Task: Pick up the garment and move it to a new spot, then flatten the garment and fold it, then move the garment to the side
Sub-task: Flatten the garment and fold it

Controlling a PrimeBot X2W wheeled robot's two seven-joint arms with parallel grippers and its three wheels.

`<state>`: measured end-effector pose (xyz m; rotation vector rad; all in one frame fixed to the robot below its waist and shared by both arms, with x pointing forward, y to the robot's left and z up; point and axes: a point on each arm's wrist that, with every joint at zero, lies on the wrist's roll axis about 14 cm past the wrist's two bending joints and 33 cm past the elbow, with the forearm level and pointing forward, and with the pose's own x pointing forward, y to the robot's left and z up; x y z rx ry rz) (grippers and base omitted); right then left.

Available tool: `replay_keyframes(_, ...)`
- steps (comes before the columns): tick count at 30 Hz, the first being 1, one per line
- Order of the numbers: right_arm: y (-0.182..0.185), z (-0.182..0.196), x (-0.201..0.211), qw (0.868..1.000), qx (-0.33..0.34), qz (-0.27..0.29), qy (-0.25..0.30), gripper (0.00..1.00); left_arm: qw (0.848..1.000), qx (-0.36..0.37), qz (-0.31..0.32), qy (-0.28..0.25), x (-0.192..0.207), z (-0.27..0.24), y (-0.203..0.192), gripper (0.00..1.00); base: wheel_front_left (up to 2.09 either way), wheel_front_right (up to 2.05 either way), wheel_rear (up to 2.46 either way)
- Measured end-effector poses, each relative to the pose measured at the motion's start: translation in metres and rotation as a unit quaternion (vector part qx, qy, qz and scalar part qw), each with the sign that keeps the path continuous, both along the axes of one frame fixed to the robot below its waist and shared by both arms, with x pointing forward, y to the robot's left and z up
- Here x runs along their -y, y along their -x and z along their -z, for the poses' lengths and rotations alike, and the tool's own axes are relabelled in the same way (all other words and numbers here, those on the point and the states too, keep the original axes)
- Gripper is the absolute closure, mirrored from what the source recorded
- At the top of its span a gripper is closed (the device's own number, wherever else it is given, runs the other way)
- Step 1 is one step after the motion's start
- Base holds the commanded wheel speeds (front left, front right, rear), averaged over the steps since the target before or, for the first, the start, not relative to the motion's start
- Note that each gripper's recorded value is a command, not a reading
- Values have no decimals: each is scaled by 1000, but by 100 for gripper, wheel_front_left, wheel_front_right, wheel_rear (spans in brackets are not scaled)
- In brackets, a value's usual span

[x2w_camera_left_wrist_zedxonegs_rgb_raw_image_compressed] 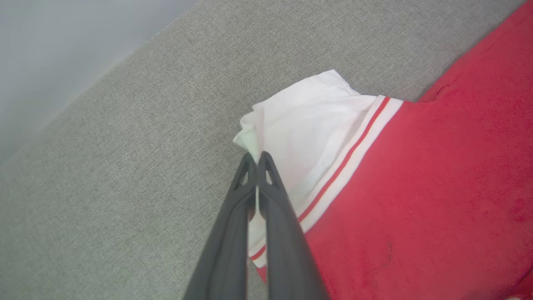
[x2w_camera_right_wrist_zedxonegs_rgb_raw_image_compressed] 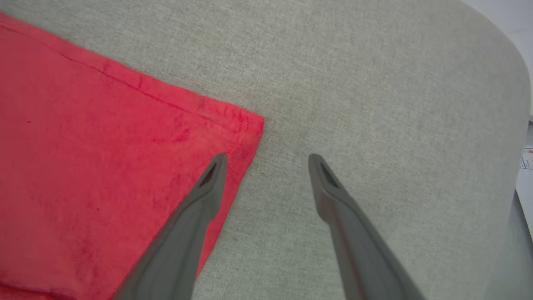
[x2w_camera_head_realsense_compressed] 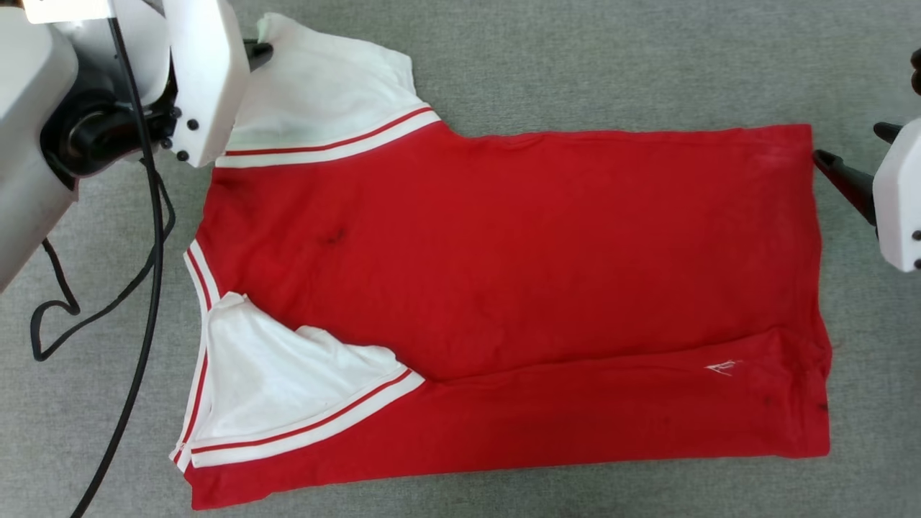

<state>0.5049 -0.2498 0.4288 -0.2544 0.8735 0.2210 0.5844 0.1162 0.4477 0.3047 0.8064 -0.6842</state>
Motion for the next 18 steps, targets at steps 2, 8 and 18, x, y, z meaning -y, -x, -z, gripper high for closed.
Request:
replay_keyframes(2,-3,9,0,1000,-21,4,0,0,1000,2,2,0,0,1,-1,100,0,0,0)
replay_keyframes(8,-8,44,-12,998,-70,-1,-4,0,1000,0,9,1,0,11,-2,100,0,0,0)
replay_keyframes(18,-7,75,-16,995,-99,-19,9,58,1000,-1,8,-1,-6,20,-5,100,0,0,0)
